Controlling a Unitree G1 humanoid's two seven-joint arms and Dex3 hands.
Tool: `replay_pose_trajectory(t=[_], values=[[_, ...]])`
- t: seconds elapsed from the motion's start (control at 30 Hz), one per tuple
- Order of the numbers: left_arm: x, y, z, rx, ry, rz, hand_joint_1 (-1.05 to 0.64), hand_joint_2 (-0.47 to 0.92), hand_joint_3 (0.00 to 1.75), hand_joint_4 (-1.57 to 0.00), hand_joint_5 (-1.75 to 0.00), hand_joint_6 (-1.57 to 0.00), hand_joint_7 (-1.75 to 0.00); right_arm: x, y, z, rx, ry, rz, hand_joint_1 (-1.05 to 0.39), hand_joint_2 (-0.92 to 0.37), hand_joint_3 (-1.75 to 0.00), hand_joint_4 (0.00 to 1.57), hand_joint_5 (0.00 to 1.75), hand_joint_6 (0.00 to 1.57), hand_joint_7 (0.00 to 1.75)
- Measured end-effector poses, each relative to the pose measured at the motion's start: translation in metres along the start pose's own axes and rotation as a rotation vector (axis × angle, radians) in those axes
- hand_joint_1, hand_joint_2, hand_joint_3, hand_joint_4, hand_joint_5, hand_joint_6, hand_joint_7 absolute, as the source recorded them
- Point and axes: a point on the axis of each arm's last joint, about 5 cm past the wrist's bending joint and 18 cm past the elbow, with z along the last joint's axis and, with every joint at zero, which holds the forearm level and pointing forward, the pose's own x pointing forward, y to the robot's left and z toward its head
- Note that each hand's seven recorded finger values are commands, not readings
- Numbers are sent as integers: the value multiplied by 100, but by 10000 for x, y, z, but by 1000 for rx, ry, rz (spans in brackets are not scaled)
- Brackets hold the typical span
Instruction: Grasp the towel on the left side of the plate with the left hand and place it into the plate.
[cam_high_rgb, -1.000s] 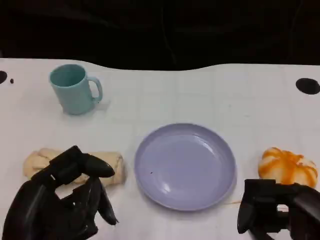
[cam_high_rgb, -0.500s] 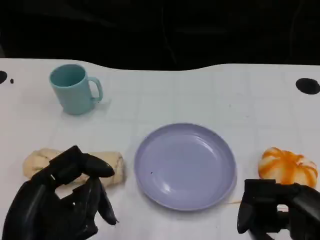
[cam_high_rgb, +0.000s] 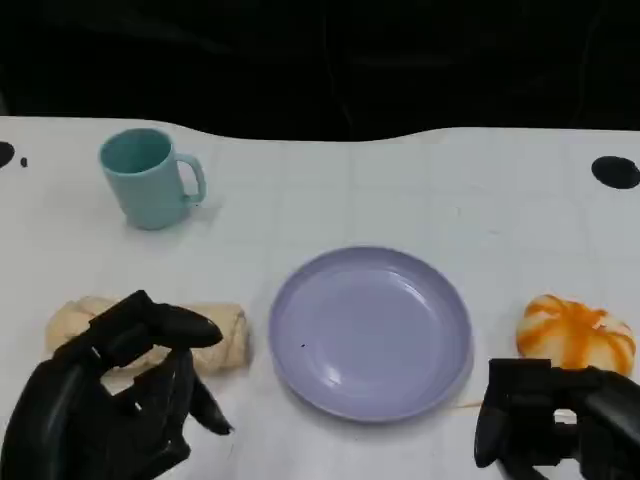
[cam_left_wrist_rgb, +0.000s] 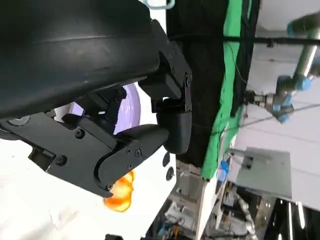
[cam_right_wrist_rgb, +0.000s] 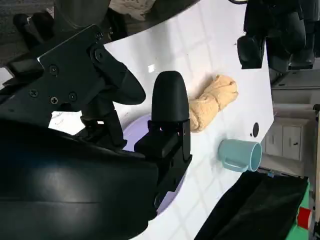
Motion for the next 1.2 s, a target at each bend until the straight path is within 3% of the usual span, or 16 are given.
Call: replay_pose_trajectory(t=[0.1, 0.17, 0.33, 0.57, 0.73, 1.2], values=[[8, 21, 26, 98, -3, 11, -27, 75, 61, -64, -98, -79, -40, 1, 3, 0, 0, 0, 1, -8, -50, -123, 72, 173, 65, 149], [16, 57, 71, 229, -7, 4, -30, 87, 36, -60, -82, -75, -21, 1, 6, 1, 0, 0, 2, -8, -50, -123, 72, 174, 64, 149], [64, 121, 192, 505, -3, -61, -38, 92, 27, -40, -61, -53, -3, -1, 14, 8, 4, 8, 4, -8, -50, -123, 72, 174, 64, 148], [201, 174, 424, 891, 0, -134, -51, 92, 15, -22, -41, -33, 0, -3, 14, 11, 3, 8, 3, -6, -50, -124, 73, 174, 65, 148], [346, 133, 493, 1219, 27, -154, -56, 92, 11, -19, -36, -27, 0, -6, 14, 11, 6, 14, 2, -6, -50, -123, 72, 173, 65, 148], [825, 88, 218, 1695, 231, -202, -57, 89, 0, -29, -17, -29, -1, -31, 37, 36, 1, 10, -1, -9, -50, -122, 73, 172, 66, 146]])
